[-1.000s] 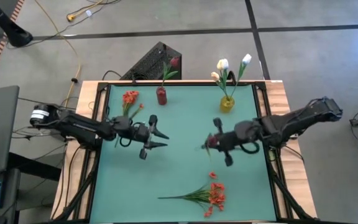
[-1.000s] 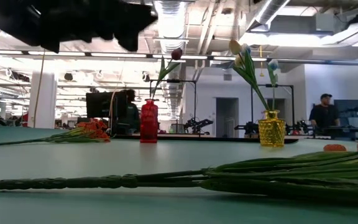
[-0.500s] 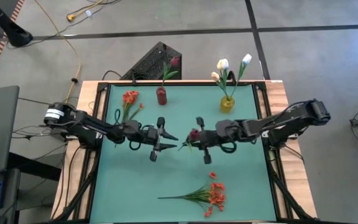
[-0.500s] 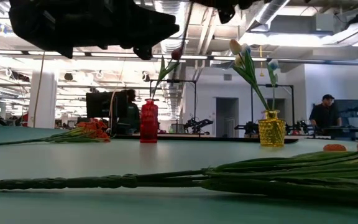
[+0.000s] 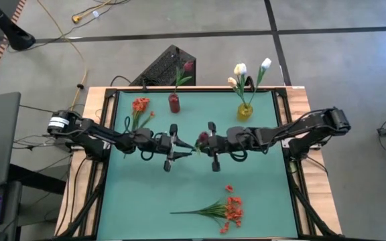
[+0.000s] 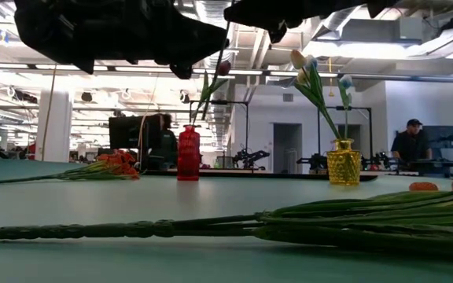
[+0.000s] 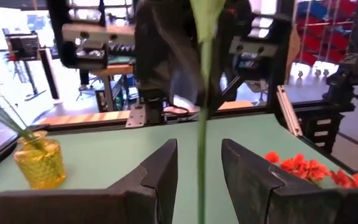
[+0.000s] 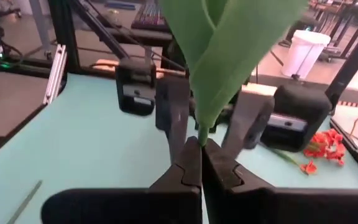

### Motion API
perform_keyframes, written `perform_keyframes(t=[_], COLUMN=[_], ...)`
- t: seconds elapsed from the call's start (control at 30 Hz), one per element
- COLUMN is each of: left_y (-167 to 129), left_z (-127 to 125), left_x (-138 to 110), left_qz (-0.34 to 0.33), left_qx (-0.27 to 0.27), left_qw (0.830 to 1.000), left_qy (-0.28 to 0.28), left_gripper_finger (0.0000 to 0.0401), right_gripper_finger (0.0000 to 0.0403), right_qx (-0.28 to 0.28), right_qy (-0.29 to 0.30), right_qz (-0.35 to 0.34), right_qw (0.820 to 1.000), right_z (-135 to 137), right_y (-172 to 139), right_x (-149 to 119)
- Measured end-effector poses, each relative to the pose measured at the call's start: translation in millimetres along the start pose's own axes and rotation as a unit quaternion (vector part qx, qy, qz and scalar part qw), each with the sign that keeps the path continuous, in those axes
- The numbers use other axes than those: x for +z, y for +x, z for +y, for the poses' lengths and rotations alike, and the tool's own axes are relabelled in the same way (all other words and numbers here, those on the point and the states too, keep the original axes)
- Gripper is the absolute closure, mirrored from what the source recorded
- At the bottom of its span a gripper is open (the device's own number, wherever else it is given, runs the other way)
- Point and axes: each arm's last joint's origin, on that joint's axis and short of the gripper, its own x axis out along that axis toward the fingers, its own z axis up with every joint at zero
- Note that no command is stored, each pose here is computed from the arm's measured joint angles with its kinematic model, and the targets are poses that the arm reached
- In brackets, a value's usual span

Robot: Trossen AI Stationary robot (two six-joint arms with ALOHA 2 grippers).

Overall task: Sort flowers into vase by color
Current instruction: Put the red flower into the red vase

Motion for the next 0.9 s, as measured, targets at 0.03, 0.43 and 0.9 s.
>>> perform_keyframes(t=[0.03,0.43,0.9], left_y=[0.0,-0.2,1.7], left_z=[0.3,2.7,15.1], left_x=[-0.4,-0.7,4.2], left_qz=[0.002,0.003,-0.005], left_qx=[0.001,0.004,0.032], left_qw=[1.0,1.0,0.999], left_qy=[-0.001,-0.001,-0.009], left_gripper_finger=[0.0287,0.0287,0.0348], right_gripper_finger=[0.0381,0.0381,0.038], right_qx=[0.0,-0.013,-0.025], right_qy=[0.0,0.002,0.004], right_qz=[0.0,-0.002,0.002], right_qw=[1.0,1.0,1.0], right_z=[0.0,-8.6,-17.2], right_y=[0.0,0.5,0.8], right_x=[0.1,0.1,-1.4])
